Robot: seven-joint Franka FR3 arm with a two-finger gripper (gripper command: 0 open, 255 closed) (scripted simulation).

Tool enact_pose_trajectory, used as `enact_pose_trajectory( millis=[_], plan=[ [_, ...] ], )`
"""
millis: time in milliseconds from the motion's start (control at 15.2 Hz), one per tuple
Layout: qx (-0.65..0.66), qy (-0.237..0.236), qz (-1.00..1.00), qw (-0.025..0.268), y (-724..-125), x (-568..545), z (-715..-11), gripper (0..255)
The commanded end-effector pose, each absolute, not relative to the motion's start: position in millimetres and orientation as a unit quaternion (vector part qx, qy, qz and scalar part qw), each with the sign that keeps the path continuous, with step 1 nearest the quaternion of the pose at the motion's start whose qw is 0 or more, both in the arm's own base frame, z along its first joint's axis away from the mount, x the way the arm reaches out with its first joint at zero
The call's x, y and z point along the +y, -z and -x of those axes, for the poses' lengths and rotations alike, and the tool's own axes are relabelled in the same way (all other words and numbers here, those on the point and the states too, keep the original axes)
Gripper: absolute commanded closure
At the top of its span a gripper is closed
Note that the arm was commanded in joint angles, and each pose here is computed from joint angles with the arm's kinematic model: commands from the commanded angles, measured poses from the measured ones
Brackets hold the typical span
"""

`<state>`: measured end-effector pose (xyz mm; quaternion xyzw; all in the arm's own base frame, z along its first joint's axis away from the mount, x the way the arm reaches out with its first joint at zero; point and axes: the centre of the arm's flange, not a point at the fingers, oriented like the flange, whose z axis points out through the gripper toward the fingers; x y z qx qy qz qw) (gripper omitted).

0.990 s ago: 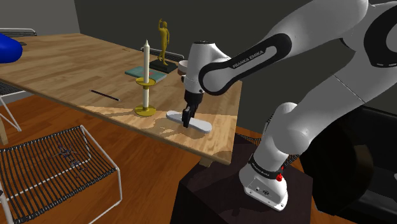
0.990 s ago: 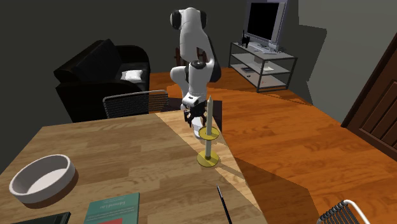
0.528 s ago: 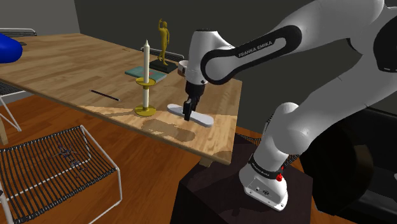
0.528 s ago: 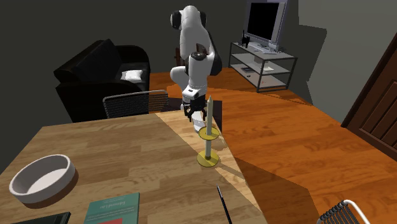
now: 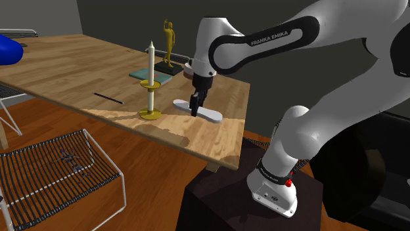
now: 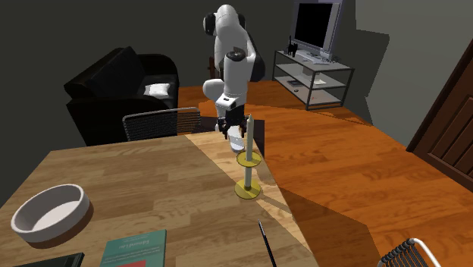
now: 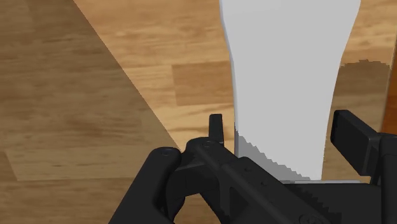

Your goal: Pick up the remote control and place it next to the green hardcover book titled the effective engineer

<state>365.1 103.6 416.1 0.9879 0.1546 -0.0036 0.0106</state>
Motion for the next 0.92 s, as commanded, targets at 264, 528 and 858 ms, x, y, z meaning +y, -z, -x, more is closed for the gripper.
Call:
enact_pose_trajectory(
  millis=[264,528,858],
  plan=[
    [0.155,0.004,-0.988,0.011,-418,92,-437,255],
    [0.155,0.004,-0.988,0.011,-418,84,-489,255],
    [0.155,0.004,-0.988,0.011,-419,74,-554,255]
  ],
)
